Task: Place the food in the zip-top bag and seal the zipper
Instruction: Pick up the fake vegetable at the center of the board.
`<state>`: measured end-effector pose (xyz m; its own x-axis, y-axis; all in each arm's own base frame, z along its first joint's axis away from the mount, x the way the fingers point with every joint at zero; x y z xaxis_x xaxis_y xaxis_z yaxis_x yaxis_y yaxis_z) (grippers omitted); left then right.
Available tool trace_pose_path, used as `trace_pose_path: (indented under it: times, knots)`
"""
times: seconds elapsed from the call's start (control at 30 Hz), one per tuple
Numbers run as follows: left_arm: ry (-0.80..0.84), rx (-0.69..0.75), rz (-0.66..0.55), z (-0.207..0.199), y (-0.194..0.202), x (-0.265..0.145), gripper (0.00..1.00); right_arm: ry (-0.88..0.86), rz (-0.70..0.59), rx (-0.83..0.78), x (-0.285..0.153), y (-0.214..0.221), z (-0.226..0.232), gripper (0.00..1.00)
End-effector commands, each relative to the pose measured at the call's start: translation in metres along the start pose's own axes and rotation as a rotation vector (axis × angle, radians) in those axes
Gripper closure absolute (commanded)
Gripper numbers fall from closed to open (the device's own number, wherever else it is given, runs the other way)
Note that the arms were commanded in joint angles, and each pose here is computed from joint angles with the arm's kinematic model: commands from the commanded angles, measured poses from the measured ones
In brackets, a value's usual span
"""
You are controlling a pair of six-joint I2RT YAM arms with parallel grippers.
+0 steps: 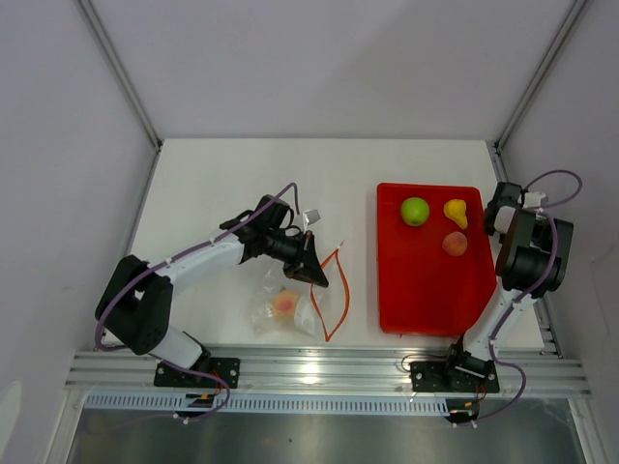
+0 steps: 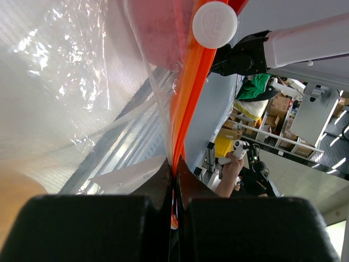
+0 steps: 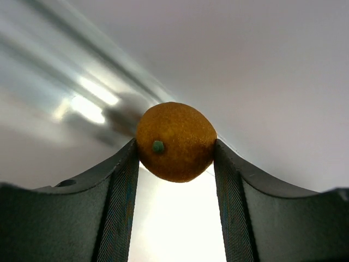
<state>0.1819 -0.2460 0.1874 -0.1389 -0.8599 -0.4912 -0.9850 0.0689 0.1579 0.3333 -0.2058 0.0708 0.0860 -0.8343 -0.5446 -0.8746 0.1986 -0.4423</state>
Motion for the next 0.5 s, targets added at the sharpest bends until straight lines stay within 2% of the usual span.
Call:
trace_pose_path:
  times: [0.0,0.3,0.47]
  knots:
    - [0.055,0.067,0.003,-0.013,0.003,-0.005,0.99,0.015,-0.064,0.037,-0.028,-0.01,-0.006,1.0]
    - [0.066,0.073,-0.003,-0.016,0.003,-0.006,0.99,0.028,-0.158,0.047,-0.074,-0.023,-0.021,1.0]
    - [0.068,0.078,-0.019,-0.016,0.005,-0.008,0.99,-0.048,-0.269,0.074,-0.128,-0.035,-0.03,1.0]
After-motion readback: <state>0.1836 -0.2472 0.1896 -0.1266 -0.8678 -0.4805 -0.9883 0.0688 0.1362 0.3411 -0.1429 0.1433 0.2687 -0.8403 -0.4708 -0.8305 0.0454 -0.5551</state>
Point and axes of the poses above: each gripper's point midway between its finger pads, its own x axis out along the fingers, its own z axis along the line the jaws close on, y = z × x, the point moved 7 cm from there along -x, back along the fingers, and after that the axes turned 15 degrees about -x, right-handed, at the moved point
